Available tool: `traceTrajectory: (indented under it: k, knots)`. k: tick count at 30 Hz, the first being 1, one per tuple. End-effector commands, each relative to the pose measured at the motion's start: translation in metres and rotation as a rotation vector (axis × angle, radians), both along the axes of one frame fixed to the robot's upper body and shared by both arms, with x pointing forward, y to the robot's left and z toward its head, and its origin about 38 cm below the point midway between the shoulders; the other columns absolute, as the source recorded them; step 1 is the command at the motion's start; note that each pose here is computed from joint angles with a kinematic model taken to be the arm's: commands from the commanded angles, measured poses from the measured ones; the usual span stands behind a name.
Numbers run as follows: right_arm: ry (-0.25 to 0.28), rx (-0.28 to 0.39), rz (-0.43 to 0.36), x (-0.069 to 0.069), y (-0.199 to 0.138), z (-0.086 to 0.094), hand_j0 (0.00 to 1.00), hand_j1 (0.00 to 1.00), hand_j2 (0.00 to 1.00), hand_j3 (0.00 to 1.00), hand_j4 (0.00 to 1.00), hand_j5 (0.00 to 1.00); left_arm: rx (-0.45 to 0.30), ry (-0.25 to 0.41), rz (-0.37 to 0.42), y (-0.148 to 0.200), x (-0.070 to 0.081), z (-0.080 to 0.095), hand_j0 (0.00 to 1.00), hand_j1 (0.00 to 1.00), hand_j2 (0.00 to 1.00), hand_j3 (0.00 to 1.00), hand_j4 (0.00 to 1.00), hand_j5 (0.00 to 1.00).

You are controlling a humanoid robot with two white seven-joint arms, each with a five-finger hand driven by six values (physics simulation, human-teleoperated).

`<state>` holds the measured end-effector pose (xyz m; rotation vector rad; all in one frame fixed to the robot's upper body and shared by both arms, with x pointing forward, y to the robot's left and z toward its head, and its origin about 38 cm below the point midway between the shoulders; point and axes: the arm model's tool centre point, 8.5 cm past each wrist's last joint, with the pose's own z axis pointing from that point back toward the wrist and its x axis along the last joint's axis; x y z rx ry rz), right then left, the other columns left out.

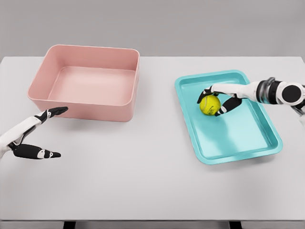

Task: Put the tennis from the blue tray into the pink basket with both arms

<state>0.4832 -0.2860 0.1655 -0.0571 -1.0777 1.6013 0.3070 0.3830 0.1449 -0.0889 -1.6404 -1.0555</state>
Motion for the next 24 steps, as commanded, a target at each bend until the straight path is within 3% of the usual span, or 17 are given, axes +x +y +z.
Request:
traceTrajectory:
  k: [1,3,5,9,13,15,17,19,21,24]
  knots:
    - [0.004,-0.001,0.004,-0.001,0.002,-0.002,0.40,0.40,0.40,0.40,0.40,0.40,-0.003,0.000,0.001,0.000,0.000,0.001,1.00,1.00,1.00,1.00,1.00,1.00]
    - [-0.008,0.006,0.008,0.000,0.002,0.004,0.31,0.31,0.31,0.31,0.31,0.31,-0.003,0.000,0.001,0.000,0.000,0.001,1.00,1.00,1.00,1.00,1.00,1.00]
    - [-0.018,0.013,0.010,0.001,0.002,0.008,0.30,0.30,0.30,0.30,0.30,0.30,-0.003,0.000,0.001,0.000,0.000,0.001,1.00,1.00,1.00,1.00,1.00,1.00]
    - [-0.115,0.064,0.058,0.004,0.010,0.048,0.24,0.24,0.24,0.24,0.24,0.24,-0.003,0.000,0.001,0.000,0.000,0.001,1.00,1.00,1.00,1.00,1.00,1.00]
    - [-0.173,0.102,0.218,-0.019,0.055,0.072,0.21,0.21,0.21,0.21,0.21,0.21,-0.004,0.000,0.000,0.000,0.000,0.001,1.00,1.00,1.00,1.00,1.00,1.00]
    - [-0.184,0.120,0.332,-0.042,0.086,0.077,0.21,0.21,0.21,0.21,0.21,0.21,-0.005,-0.001,-0.002,-0.001,0.000,0.001,1.00,1.00,1.00,1.00,1.00,1.00]
    - [-0.154,0.122,0.441,-0.067,0.114,0.066,0.22,0.22,0.22,0.22,0.22,0.22,-0.005,-0.001,-0.002,-0.001,0.000,0.001,1.00,1.00,1.00,1.00,1.00,1.00]
    - [-0.123,0.131,0.520,-0.083,0.141,0.053,0.22,0.22,0.22,0.22,0.22,0.22,-0.005,-0.001,-0.002,-0.001,0.000,0.001,1.00,1.00,1.00,1.00,1.00,1.00]
    - [-0.080,0.139,0.581,-0.095,0.166,0.035,0.22,0.22,0.22,0.22,0.22,0.22,-0.005,-0.001,-0.002,-0.001,0.000,0.001,1.00,1.00,1.00,1.00,1.00,1.00]
    - [-0.074,0.135,0.620,-0.101,0.186,0.026,0.22,0.22,0.22,0.22,0.22,0.22,-0.005,-0.001,-0.002,-0.001,0.000,0.001,1.00,1.00,1.00,1.00,1.00,1.00]
